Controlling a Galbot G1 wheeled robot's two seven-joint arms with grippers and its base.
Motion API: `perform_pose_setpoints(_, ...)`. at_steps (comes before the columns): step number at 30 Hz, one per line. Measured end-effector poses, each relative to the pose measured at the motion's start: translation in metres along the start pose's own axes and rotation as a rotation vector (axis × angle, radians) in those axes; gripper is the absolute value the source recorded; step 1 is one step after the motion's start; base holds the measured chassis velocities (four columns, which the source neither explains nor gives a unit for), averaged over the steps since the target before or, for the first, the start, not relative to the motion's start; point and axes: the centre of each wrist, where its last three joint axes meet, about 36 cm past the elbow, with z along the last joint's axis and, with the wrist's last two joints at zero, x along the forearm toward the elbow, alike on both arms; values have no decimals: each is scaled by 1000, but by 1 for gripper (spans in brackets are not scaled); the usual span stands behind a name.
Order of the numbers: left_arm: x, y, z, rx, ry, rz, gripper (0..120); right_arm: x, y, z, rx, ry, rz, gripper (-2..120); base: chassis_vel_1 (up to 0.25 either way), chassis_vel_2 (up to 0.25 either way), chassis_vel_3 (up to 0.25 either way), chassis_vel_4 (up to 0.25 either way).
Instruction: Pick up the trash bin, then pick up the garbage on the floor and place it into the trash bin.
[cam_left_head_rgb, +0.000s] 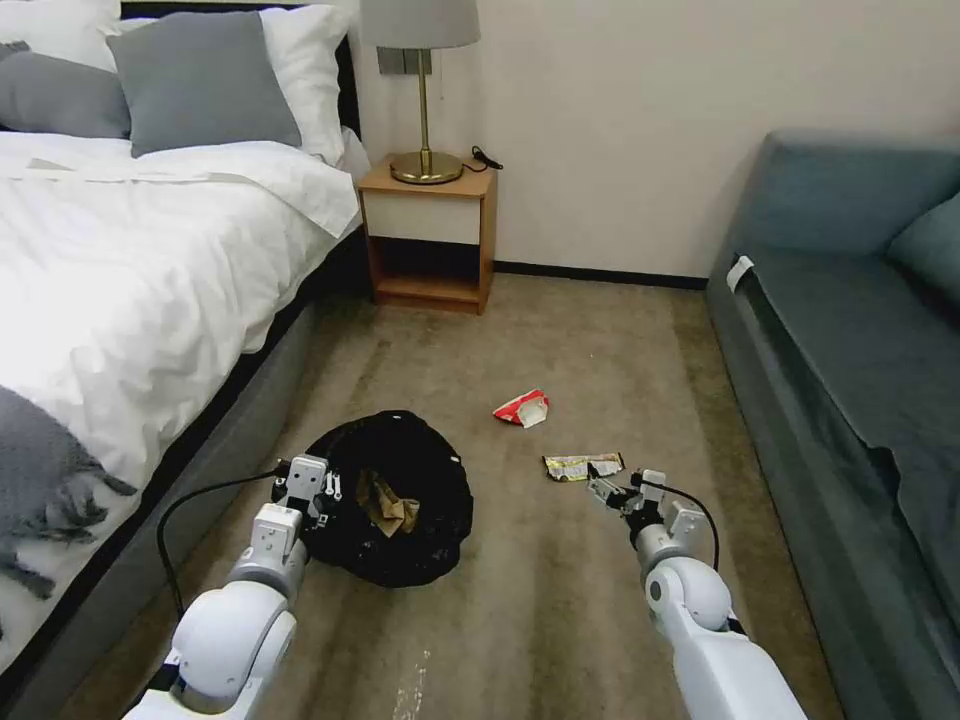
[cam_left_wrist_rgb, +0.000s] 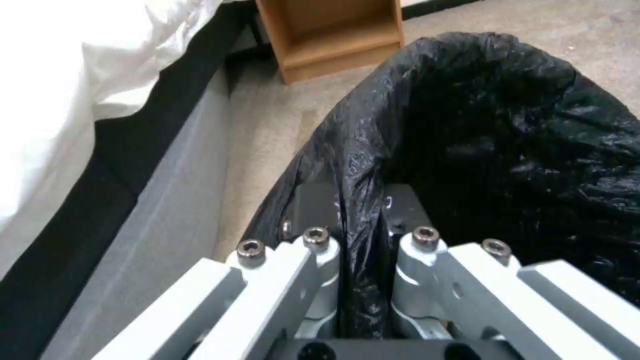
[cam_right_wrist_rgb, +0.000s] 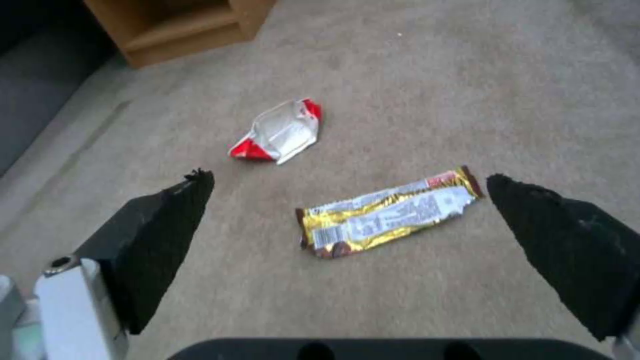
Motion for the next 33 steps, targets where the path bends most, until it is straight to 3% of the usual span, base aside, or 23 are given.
perform_pose_setpoints(33, -6, 3, 0, -11, -10, 8, 5, 6, -7, 10, -10, 3, 21, 100, -117, 116, 118, -117)
